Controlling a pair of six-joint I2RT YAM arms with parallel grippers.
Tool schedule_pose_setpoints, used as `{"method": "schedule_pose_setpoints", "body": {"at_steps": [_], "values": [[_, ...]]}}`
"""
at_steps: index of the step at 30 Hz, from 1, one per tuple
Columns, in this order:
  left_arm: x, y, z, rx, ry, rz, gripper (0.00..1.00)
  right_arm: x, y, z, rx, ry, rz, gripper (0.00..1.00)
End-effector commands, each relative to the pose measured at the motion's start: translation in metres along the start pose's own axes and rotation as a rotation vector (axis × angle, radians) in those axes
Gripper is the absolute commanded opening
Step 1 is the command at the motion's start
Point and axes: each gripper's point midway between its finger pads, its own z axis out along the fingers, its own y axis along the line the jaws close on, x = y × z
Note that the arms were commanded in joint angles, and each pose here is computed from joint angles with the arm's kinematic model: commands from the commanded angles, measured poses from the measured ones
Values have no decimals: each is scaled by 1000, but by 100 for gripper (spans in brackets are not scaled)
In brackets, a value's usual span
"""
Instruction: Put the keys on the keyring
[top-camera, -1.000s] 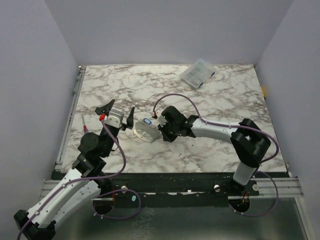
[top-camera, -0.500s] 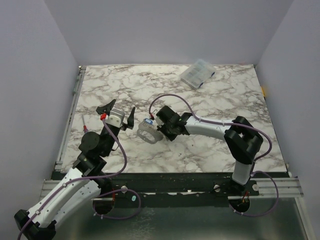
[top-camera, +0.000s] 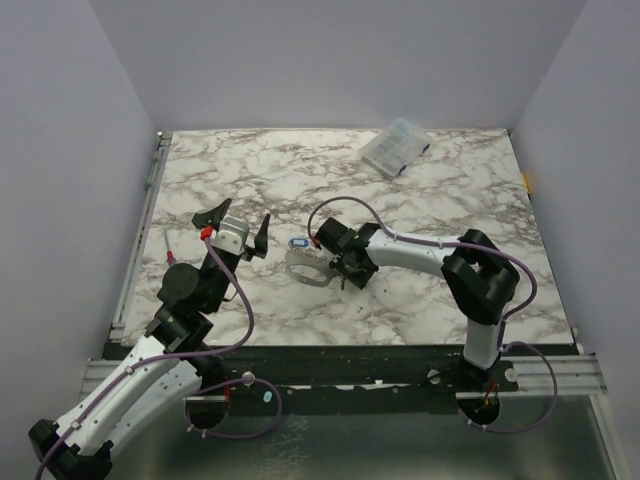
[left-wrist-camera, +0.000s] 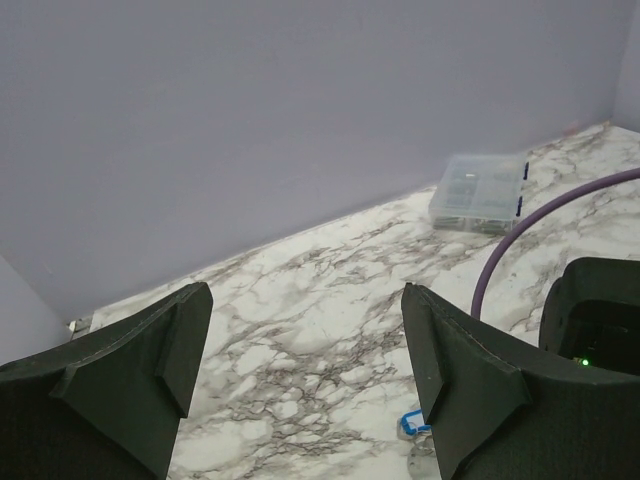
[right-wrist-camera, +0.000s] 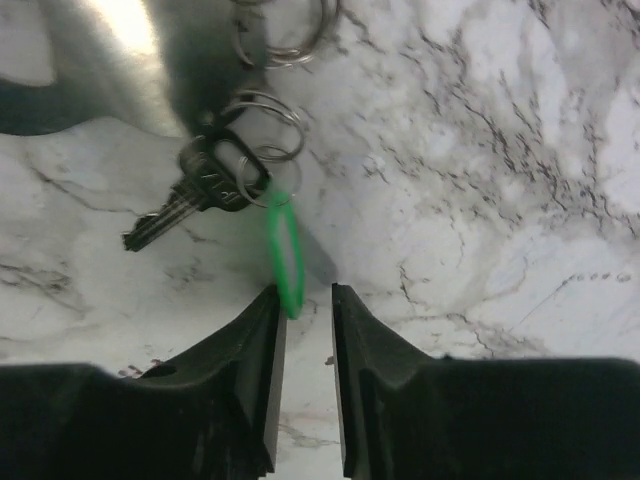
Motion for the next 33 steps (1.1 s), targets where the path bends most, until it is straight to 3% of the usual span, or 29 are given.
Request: {"method": "schedule_pose_setpoints", "body": {"at_steps": [1, 3, 6, 16, 24, 33], "values": [[2, -2, 0, 14, -5, 2, 84, 38, -10, 1, 69, 134, 12, 43], [3, -3, 0, 17, -4, 3, 84, 32, -10, -6, 70, 88, 49, 53], [3, -2, 0, 15, -4, 4, 84, 13, -7, -22, 34, -21, 122, 58], [4, -2, 1, 14, -1, 3, 84, -59, 28, -75, -246, -448, 359, 44], [4, -2, 0, 15, -1, 1, 84, -72, 55, -58, -387, -493, 400, 34], [4, -2, 0, 15, 0, 4, 83, -58, 52, -15, -323, -479, 425, 32]]}}
